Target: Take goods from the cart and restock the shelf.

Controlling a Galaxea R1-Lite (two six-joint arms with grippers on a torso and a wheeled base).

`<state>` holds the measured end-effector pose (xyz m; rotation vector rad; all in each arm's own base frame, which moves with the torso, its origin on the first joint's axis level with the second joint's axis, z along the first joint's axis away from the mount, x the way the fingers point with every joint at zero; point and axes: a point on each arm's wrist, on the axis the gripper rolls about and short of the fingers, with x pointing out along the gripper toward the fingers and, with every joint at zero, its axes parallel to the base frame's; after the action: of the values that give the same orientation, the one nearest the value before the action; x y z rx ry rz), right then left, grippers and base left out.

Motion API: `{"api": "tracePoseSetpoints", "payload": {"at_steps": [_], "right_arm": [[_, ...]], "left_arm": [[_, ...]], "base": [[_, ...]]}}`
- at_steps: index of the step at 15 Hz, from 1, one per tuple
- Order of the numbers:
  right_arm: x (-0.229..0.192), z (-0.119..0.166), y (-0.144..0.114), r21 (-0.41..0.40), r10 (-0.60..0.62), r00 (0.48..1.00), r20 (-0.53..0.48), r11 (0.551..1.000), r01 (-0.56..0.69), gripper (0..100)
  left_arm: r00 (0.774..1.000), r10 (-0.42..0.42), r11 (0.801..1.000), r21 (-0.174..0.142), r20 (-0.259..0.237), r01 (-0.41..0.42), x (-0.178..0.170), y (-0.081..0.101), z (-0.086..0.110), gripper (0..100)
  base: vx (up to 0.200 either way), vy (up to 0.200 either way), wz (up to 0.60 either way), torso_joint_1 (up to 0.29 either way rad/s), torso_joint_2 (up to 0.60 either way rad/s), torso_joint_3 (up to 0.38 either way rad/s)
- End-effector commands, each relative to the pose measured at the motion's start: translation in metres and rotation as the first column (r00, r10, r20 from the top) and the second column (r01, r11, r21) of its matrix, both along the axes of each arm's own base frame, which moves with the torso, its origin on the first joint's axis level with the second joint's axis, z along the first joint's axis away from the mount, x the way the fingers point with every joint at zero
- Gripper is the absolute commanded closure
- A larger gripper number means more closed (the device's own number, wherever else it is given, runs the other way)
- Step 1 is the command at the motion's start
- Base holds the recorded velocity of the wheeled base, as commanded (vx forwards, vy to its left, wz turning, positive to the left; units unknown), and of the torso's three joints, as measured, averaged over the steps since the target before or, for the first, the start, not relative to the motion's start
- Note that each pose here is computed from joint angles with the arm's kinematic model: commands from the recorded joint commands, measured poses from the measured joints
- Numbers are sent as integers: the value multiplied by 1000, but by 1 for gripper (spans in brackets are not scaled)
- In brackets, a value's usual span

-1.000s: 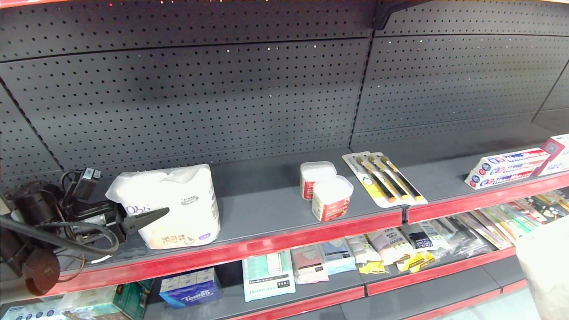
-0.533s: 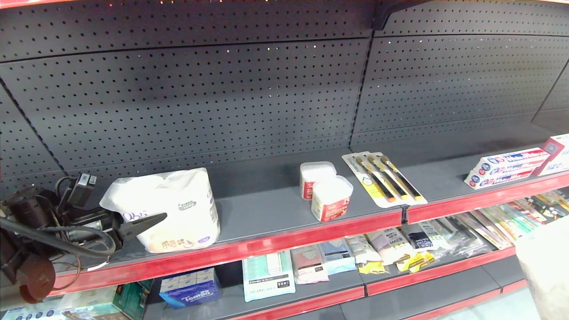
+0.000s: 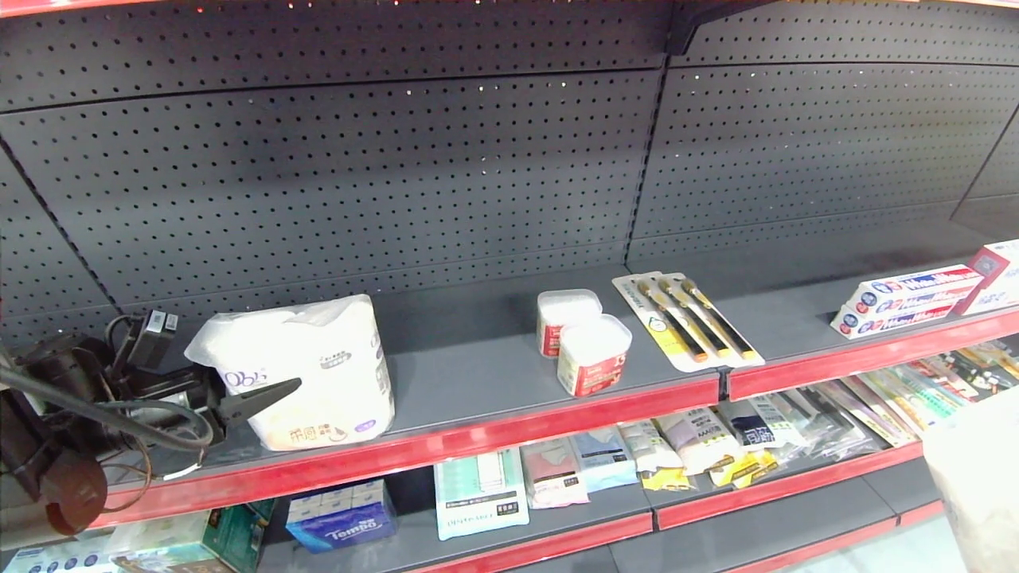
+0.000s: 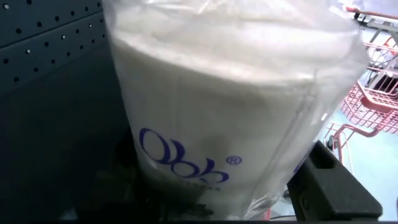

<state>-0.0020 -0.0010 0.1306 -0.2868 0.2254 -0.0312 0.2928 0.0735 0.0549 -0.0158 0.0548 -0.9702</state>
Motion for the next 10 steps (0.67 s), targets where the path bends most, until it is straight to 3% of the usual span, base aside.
{"api": "tracePoseSetpoints", "payload": {"at_steps": [1, 10], "right_arm": [[0, 0, 0, 0, 0, 1000, -1, 1000, 0, 100], [0, 0, 0, 0, 0, 1000, 0, 1000, 0, 100]], "left_arm": [[1000, 5, 1000, -1, -4, -5, 2, 1, -3, 100], [1000, -2, 1000, 0, 4, 2, -1, 0, 2, 100]], "base": [[0, 0, 0, 0, 0, 0], [0, 0, 0, 0, 0, 0]]}}
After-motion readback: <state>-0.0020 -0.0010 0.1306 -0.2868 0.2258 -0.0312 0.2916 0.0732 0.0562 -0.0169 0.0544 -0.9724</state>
